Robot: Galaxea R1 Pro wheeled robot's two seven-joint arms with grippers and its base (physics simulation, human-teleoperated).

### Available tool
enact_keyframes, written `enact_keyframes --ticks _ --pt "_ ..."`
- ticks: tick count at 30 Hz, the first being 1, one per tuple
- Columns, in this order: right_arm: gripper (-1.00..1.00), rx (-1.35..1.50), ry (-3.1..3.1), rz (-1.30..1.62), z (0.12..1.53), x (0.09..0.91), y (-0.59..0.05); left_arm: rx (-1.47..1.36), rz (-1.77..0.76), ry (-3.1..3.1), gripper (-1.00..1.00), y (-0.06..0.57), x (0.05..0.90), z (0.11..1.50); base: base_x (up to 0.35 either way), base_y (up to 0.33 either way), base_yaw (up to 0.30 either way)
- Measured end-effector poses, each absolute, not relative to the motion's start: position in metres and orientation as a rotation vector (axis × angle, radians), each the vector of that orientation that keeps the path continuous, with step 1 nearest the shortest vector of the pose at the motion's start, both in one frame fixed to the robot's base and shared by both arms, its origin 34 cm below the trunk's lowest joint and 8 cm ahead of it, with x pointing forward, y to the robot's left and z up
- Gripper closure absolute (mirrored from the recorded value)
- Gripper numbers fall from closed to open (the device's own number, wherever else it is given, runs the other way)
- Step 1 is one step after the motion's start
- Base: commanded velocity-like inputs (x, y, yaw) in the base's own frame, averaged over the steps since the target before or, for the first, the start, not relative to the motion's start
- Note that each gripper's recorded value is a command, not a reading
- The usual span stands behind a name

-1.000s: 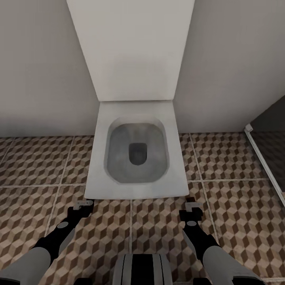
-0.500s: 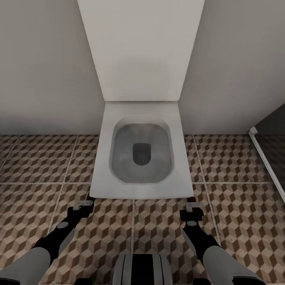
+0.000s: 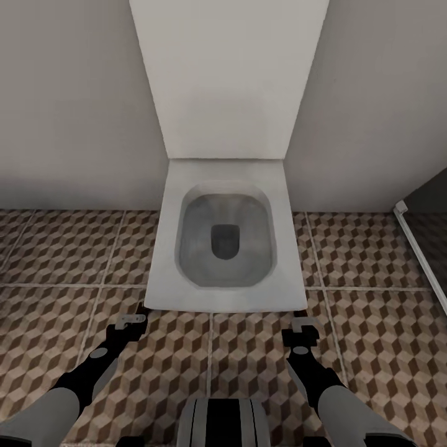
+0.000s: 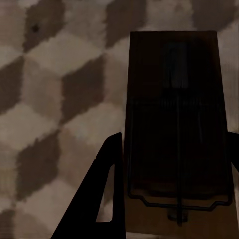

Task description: Take the four mousetraps from the cabinet in the bathroom and place them on the bathroom floor. Make sure all four end up on the same floor surface, and ensure that at least two of them are either under or directly next to the same bathroom sink.

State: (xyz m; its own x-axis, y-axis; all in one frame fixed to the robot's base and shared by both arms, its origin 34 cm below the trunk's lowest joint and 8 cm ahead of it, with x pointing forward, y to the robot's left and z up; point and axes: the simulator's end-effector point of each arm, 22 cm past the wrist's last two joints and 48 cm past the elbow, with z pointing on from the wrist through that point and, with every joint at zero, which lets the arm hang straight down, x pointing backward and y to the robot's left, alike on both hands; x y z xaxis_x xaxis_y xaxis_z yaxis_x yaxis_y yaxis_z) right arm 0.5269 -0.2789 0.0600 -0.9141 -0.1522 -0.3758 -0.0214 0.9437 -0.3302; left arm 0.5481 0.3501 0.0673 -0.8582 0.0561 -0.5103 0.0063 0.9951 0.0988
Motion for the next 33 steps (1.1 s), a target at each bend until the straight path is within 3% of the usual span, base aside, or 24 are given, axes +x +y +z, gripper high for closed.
enact_keyframes --ticks 8,33 --pt "1.00 -0.126 2.694 -0.451 0.0600 0.5268 -0.2788 0.044 0.128 2.600 1.00 0.3503 0.5481 0.0673 0.000 0.000 0.115" --pt "1.00 -0.123 2.698 -0.449 0.0595 0.5261 -0.2795 0.047 0.128 2.602 1.00 0.3503 0.5477 0.0671 0.000 0.000 0.003"
